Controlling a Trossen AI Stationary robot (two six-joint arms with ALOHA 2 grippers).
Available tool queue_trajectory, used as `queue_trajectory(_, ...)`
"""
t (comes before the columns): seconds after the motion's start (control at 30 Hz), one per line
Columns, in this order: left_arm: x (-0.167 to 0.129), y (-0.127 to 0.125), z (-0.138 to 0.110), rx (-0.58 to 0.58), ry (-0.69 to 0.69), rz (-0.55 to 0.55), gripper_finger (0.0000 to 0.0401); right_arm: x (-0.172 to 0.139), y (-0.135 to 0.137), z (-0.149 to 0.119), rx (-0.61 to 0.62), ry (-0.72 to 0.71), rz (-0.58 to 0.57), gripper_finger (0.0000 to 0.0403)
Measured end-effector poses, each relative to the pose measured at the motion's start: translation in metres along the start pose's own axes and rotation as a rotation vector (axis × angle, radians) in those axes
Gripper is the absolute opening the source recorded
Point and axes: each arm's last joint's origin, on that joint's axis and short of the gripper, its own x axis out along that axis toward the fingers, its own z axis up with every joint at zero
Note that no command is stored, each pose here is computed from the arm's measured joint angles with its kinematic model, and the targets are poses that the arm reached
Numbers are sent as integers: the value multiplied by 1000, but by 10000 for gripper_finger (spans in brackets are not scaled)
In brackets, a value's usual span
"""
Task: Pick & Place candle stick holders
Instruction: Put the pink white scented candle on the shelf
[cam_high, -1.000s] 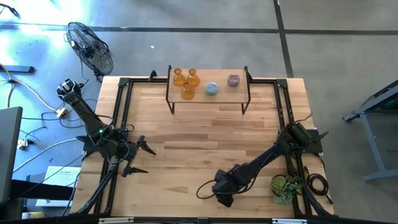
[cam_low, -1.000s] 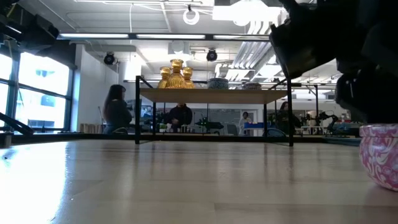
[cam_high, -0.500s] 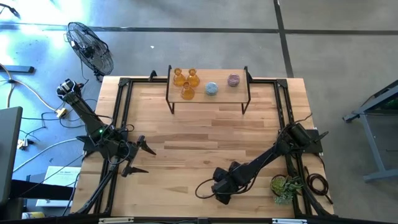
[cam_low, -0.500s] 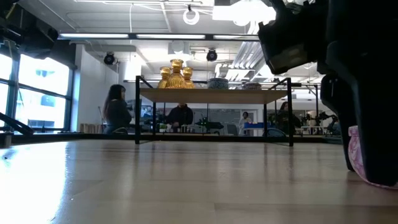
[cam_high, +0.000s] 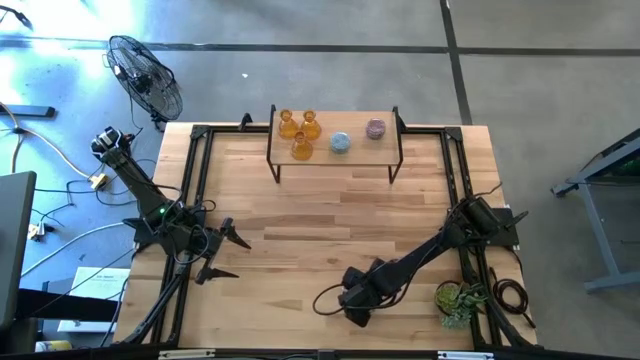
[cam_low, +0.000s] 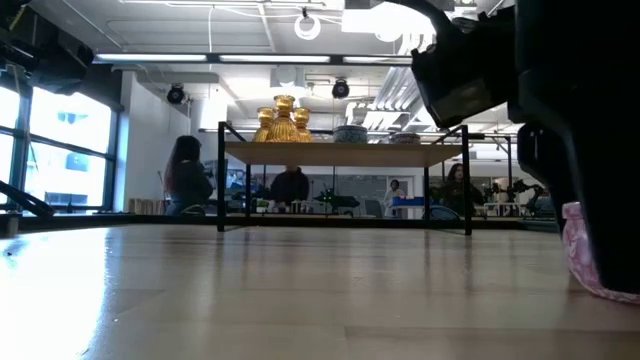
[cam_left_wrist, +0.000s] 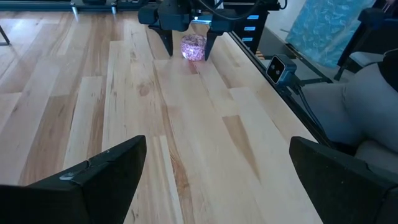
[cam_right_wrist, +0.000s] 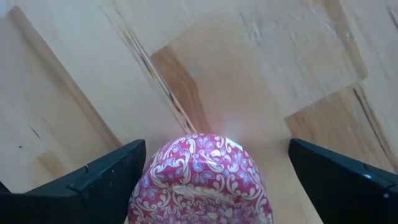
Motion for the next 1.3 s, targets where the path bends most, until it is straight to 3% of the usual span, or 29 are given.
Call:
queue_trajectory(0.33, 0, 0, 0, 0, 0, 0, 388, 0, -3, -6, 24, 85, -20, 392)
queue_trajectory(0.8, 0, 0, 0, -1, 0, 0, 388, 0, -2, -14, 43, 87, -46, 382)
queue_trajectory(1.3, 0, 0, 0, -1, 0, 0, 388, 1, -5, -14, 45, 58, -87, 293)
